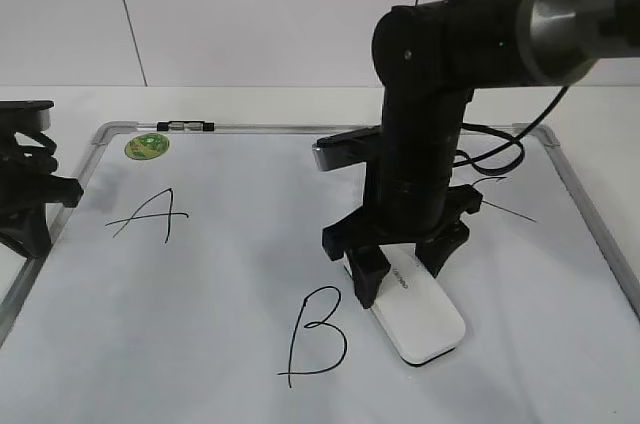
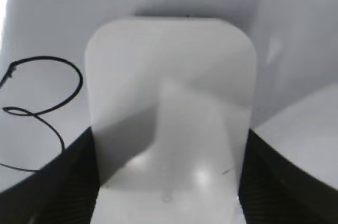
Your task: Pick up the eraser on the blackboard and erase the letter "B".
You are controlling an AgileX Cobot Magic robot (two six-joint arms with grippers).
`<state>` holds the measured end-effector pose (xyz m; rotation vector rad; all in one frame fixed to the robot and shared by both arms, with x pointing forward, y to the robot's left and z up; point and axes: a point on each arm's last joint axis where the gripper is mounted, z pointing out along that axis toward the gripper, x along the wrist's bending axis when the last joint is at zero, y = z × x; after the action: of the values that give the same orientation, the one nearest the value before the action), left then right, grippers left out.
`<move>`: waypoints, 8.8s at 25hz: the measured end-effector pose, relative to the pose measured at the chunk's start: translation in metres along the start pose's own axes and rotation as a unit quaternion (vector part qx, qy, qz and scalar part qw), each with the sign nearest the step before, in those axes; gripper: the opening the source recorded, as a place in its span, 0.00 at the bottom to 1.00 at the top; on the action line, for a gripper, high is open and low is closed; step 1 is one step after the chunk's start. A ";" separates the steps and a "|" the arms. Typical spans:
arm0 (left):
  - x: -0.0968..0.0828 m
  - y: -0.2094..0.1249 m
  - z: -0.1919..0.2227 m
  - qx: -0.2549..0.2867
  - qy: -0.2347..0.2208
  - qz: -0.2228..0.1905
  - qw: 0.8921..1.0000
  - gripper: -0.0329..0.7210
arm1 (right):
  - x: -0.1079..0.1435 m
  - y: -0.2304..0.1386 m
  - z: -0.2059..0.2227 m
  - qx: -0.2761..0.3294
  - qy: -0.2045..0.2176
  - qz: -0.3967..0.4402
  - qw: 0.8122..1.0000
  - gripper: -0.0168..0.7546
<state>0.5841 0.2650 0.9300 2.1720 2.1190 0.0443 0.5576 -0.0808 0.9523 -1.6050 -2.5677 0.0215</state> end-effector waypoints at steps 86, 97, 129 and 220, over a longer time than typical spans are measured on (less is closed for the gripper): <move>0.000 -0.002 0.000 0.015 0.001 0.000 1.000 0.10 | 0.060 0.011 0.008 -0.006 -0.036 -0.026 0.999 0.71; 0.000 -0.002 0.000 0.015 0.001 0.000 1.000 0.10 | 0.012 0.022 0.001 -0.009 -0.032 0.036 0.999 0.71; 0.000 -0.002 0.000 0.015 0.003 0.002 1.000 0.10 | -0.111 -0.054 -0.051 -0.023 -0.035 0.170 0.985 0.71; 0.001 -0.005 -0.014 0.012 0.006 0.009 1.000 0.43 | -0.165 -0.091 -0.152 -0.193 0.014 0.217 0.957 0.75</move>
<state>0.5774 0.2665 0.9438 2.2094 2.1180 0.0329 0.5633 -0.2758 1.0953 -2.2553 -2.2400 -0.4883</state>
